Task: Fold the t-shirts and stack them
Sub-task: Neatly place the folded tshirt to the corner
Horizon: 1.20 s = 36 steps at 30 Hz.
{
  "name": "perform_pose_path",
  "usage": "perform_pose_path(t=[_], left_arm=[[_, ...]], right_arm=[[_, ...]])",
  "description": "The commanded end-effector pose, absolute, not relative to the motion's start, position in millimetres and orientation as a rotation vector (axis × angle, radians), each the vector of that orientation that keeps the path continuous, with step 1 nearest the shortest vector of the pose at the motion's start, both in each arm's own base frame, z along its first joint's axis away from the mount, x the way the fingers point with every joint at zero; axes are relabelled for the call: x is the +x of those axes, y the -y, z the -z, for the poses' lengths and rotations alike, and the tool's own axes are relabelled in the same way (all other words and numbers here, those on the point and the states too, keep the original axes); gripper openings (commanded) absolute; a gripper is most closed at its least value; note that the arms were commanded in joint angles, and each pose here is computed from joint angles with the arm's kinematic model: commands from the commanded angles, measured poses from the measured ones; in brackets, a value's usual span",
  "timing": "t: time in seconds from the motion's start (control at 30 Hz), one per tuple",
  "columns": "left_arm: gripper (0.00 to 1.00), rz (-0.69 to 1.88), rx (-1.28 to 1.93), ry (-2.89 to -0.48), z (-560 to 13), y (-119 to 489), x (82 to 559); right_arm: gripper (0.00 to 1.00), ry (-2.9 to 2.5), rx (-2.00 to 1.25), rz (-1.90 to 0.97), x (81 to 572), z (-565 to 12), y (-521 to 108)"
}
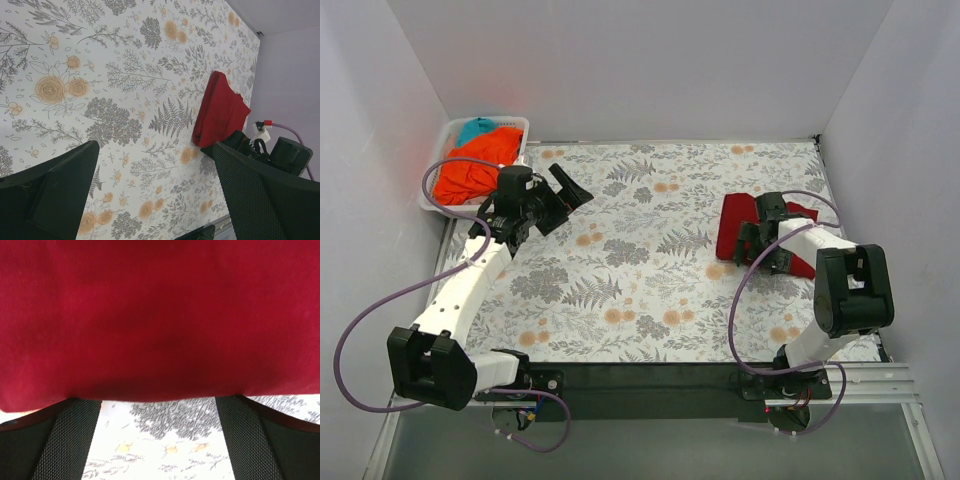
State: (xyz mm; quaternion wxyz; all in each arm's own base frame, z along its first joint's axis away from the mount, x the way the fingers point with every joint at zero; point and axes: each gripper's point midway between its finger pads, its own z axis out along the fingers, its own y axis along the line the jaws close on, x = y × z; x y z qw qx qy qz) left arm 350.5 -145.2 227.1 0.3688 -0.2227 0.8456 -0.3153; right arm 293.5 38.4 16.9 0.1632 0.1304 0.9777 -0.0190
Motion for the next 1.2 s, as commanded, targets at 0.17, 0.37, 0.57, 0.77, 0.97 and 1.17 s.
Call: perform_pose_path(t=[0.17,0.37,0.57,0.77,0.97,1.17], left_arm=[[0.98,0.835,-0.514,-2.157,-235.7,144.3,349.1],[0.98,0.841,-0.511,-2.152,-237.7,142.6,351.2],[0.98,0.842,-0.509,-2.152,-236.1,139.4,349.4],[0.98,0.84,-0.506,-2.157,-232.5,136.9,349.6],[0.98,0.851,-0.501,-2.162,-231.8,136.4,349.9],[0.98,0.876,-0.488,-2.159,-233.9,138.9,351.7]], right_arm=[[0.98,-2.739,0.242,0.091,342.9,-14.2,-0.1],[0.98,-2.716,0.189,0.09,375.6,-13.3,23.6],[0.98,-2.731,0.114,0.052,400.7,4.9,33.6],[0.98,-2.723,0.054,0.006,437.2,10.3,41.0],[0.98,-2.724,0.063,-0.014,456.2,20.2,48.2],[0.95,-2.705,0.072,0.032,475.0,23.5,64.3]])
